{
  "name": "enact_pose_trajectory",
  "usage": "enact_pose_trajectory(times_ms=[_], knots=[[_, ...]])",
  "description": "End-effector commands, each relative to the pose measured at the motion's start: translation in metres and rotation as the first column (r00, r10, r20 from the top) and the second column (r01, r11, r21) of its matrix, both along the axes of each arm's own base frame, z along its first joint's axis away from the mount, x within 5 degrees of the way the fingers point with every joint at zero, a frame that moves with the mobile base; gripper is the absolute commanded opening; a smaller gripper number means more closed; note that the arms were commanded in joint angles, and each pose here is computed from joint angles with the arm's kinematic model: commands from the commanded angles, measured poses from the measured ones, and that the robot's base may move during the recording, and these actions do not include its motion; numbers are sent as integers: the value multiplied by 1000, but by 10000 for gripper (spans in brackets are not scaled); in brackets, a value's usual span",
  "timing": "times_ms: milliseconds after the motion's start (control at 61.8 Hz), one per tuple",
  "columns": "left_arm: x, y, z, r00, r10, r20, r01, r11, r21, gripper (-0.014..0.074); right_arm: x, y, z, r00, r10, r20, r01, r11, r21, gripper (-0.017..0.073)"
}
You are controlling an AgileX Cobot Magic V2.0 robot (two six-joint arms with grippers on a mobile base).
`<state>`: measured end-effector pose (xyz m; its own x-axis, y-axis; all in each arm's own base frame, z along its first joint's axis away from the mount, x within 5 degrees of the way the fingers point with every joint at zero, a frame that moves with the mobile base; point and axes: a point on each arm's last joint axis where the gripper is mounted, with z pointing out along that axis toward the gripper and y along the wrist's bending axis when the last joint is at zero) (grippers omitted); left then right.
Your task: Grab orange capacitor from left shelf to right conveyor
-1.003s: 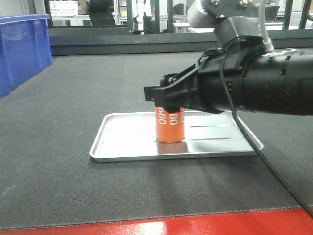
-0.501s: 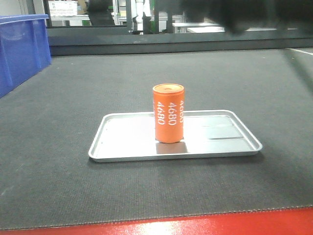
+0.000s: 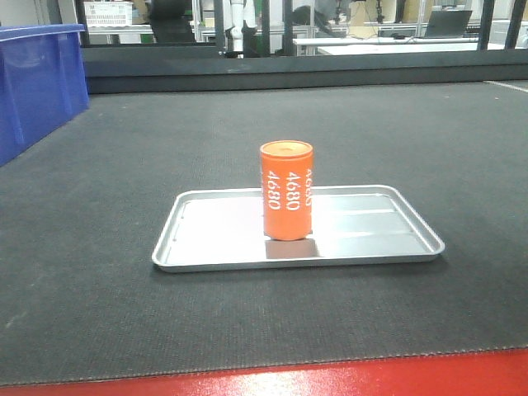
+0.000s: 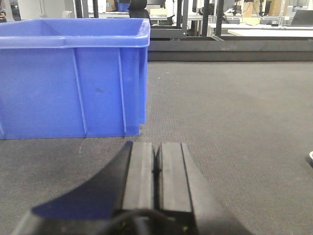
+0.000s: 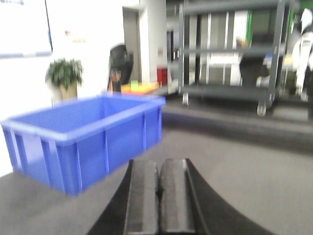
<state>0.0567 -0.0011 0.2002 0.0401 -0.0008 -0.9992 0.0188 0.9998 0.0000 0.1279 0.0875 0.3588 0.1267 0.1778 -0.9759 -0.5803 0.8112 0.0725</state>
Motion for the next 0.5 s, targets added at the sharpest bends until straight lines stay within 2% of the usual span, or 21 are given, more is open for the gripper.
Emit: enact_pose_trajectory(times_ms=[0, 243, 291, 356, 404, 485], knots=[[0, 0, 10, 997, 2, 83, -1, 1000, -7, -105, -11, -8, 22, 992, -10, 128, 1, 997, 73, 57], [0, 0, 10, 997, 2, 83, -1, 1000, -7, -105, -14, -15, 28, 981, -48, 189, 33, 996, 83, 57], [0, 0, 10, 997, 2, 83, -1, 1000, -7, -105, -13, -21, 27, 976, -95, 194, 83, 994, 71, 57], [0, 0, 10, 997, 2, 83, -1, 1000, -7, -105, -12, -35, 26, 967, -189, 171, 182, 982, 53, 57], [0, 0, 10, 997, 2, 83, -1, 1000, -7, -105, -14, -45, 24, 956, -258, 142, 256, 966, 34, 57], [0, 0, 10, 997, 2, 83, -1, 1000, -7, -105, -23, -63, 20, 923, -373, 91, 374, 927, 0, 57]])
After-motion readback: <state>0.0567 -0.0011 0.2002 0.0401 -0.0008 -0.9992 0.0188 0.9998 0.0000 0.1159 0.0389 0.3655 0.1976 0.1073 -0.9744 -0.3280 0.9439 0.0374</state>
